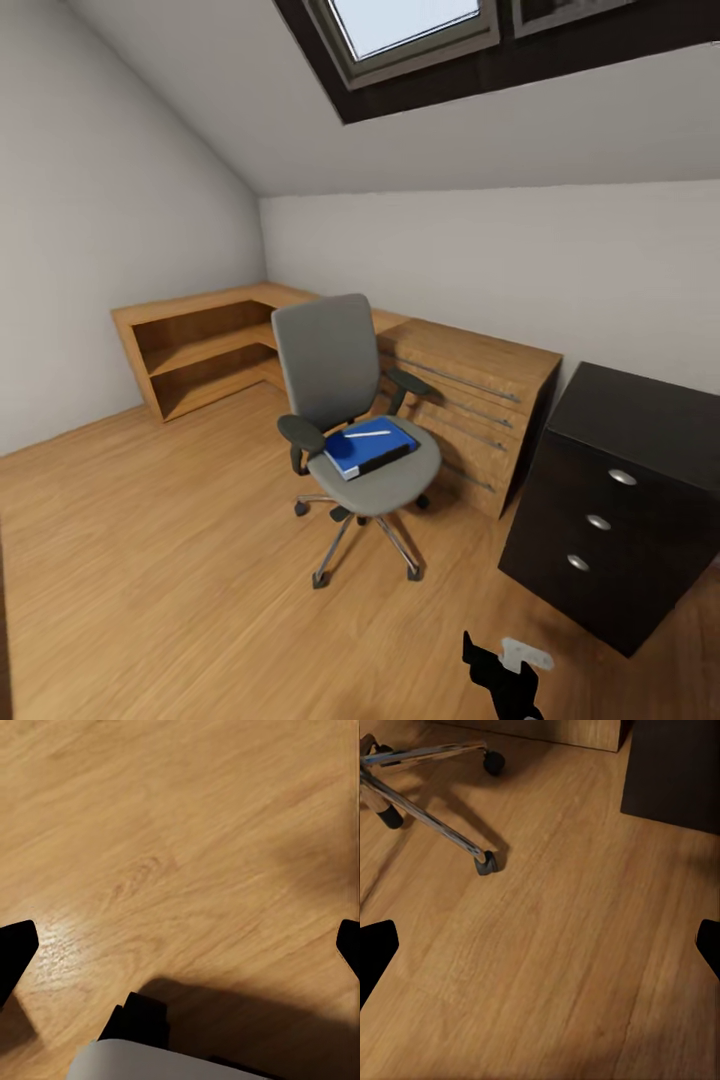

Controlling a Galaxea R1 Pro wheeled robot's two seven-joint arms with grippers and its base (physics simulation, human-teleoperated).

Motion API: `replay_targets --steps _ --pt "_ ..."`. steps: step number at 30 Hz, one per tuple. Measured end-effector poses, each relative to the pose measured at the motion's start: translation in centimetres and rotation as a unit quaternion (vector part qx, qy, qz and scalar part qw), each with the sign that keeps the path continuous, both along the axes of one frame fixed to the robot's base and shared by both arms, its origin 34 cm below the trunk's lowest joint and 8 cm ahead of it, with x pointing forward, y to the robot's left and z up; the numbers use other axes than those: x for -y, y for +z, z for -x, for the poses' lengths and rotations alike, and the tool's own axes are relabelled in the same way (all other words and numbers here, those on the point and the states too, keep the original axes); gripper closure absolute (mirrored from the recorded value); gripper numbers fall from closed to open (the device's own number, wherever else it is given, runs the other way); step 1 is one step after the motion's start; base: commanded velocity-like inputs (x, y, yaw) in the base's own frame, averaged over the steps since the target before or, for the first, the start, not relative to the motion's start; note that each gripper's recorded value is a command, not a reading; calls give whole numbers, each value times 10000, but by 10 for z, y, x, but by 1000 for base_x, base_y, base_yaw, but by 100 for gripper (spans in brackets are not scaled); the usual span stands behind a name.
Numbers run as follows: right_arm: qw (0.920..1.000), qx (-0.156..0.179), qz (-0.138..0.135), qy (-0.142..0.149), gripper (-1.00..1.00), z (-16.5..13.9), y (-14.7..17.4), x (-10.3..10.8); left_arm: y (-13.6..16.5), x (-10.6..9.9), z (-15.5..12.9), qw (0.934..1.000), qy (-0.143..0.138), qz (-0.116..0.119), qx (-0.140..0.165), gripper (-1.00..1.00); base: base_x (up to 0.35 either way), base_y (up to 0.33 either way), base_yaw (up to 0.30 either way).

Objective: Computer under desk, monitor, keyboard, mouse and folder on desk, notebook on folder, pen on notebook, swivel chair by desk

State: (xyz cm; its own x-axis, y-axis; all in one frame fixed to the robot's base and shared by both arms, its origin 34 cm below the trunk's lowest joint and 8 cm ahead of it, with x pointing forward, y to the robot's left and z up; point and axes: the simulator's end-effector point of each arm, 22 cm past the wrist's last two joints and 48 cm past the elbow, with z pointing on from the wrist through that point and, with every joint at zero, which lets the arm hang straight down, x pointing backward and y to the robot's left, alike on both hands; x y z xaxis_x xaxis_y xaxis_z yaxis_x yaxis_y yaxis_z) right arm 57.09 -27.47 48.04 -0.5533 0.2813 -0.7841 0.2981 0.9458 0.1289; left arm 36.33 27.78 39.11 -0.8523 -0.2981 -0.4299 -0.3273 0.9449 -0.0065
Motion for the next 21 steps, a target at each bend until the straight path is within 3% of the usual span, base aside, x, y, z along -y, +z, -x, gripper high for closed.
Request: replay_targets --steps 9,13,17,20,21 --pt "10000 36 -6 46 -100 -4 21 -5 20 5 -5 9998 -11 -26 184 -100 0 0 -161" --pt "9999 78 -3 86 -100 -6 31 -8 28 16 -7 9995 -266 -10 194 -100 0 0 -132" --pt "9995 134 44 286 -100 -10 42 -19 36 19 -8 9992 -332 -4 204 -100 0 0 -128" --pt "9946 420 246 921 -100 -19 60 -51 42 21 -10 9992 -341 -3 225 -100 0 0 -167" --pt "9940 450 257 963 -100 -20 64 -54 44 21 -10 9992 -342 -4 229 -100 0 0 -205"
